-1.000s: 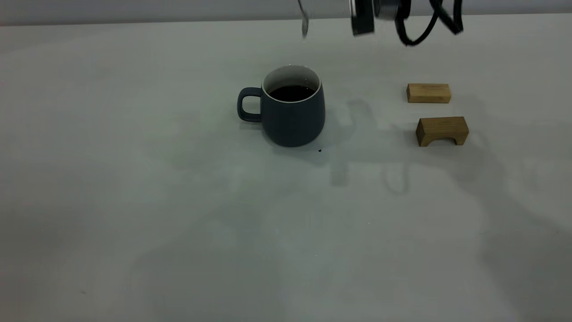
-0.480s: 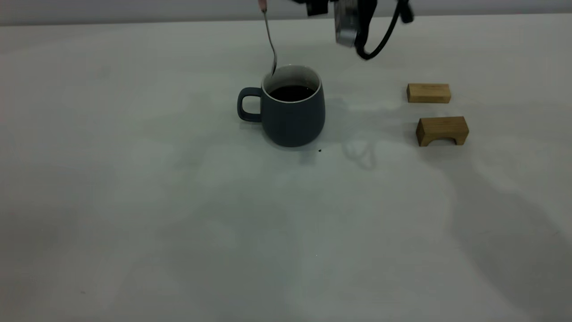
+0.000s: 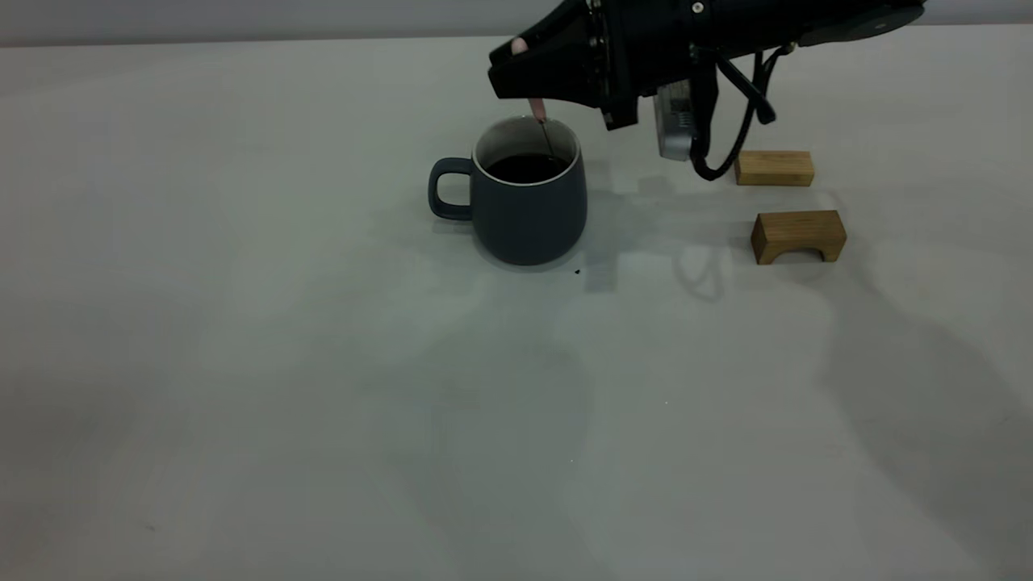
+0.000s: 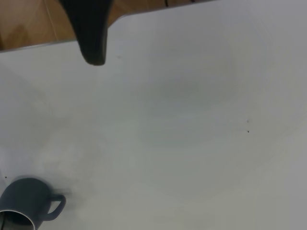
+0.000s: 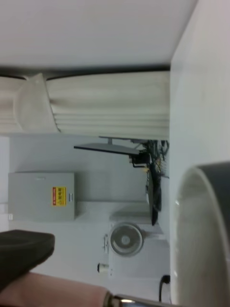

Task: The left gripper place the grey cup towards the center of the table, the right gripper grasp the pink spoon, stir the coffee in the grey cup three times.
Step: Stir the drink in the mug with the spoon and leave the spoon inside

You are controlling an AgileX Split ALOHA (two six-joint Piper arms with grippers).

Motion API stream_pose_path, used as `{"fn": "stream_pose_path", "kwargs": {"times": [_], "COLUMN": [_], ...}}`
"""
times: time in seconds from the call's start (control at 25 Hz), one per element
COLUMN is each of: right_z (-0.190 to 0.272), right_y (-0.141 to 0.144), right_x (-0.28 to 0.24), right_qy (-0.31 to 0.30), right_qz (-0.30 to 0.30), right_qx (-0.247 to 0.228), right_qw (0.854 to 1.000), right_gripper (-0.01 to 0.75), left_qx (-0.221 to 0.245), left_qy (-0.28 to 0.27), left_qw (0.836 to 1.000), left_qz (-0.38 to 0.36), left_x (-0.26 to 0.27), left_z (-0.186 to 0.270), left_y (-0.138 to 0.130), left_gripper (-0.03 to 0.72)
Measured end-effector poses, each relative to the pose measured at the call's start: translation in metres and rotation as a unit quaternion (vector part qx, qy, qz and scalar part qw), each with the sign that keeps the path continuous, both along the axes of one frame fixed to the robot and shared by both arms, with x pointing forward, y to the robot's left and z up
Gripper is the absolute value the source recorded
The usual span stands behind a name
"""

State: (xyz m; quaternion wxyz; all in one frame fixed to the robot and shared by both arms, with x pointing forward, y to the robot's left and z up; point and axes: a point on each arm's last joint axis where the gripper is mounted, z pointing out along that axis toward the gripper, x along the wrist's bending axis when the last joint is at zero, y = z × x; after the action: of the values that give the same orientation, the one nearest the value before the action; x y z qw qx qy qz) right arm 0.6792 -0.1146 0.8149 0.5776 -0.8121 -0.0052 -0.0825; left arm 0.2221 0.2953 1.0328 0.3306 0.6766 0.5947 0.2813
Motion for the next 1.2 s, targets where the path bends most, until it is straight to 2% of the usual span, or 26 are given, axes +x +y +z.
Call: {"fn": "stream_pose_path", "kwargs": {"times": [0.16, 0.36, 0.6, 0.84, 1.0, 1.2], "right_z": [0.004, -0.007, -0.007, -0.012, -0.017, -0.018], "right_y": [0.004, 0.013, 0.024, 0.015, 0.003, 0.001], "right_x": [-0.004, -0.004, 0.009, 0.014, 0.011, 0.005], "right_qy": [0.023, 0.044, -0.023, -0.061, -0.070, -0.046], "right_qz": [0.013, -0.002, -0.002, -0.001, 0.039, 0.070], "right_qx": [0.023, 0.043, 0.061, 0.027, -0.006, -0.011], "right_qw": [0.999, 0.998, 0.998, 0.998, 0.997, 0.996], "right_gripper": [0.130, 0.130, 0.130, 0.130, 0.130, 0.130], "left_qx": [0.000, 0.000, 0.000, -0.001, -0.001, -0.001], "left_qy": [0.000, 0.000, 0.000, 0.000, 0.000, 0.000], "left_qw": [1.000, 1.000, 1.000, 1.000, 1.000, 1.000], "left_qz": [0.000, 0.000, 0.000, 0.000, 0.000, 0.000], "left_x": [0.000, 0.000, 0.000, 0.000, 0.000, 0.000], "left_z": [0.000, 0.000, 0.000, 0.000, 0.000, 0.000], "left_y": [0.000, 0.000, 0.000, 0.000, 0.000, 0.000], "left_gripper": [0.519, 0.519, 0.519, 0.519, 0.519, 0.519]}}
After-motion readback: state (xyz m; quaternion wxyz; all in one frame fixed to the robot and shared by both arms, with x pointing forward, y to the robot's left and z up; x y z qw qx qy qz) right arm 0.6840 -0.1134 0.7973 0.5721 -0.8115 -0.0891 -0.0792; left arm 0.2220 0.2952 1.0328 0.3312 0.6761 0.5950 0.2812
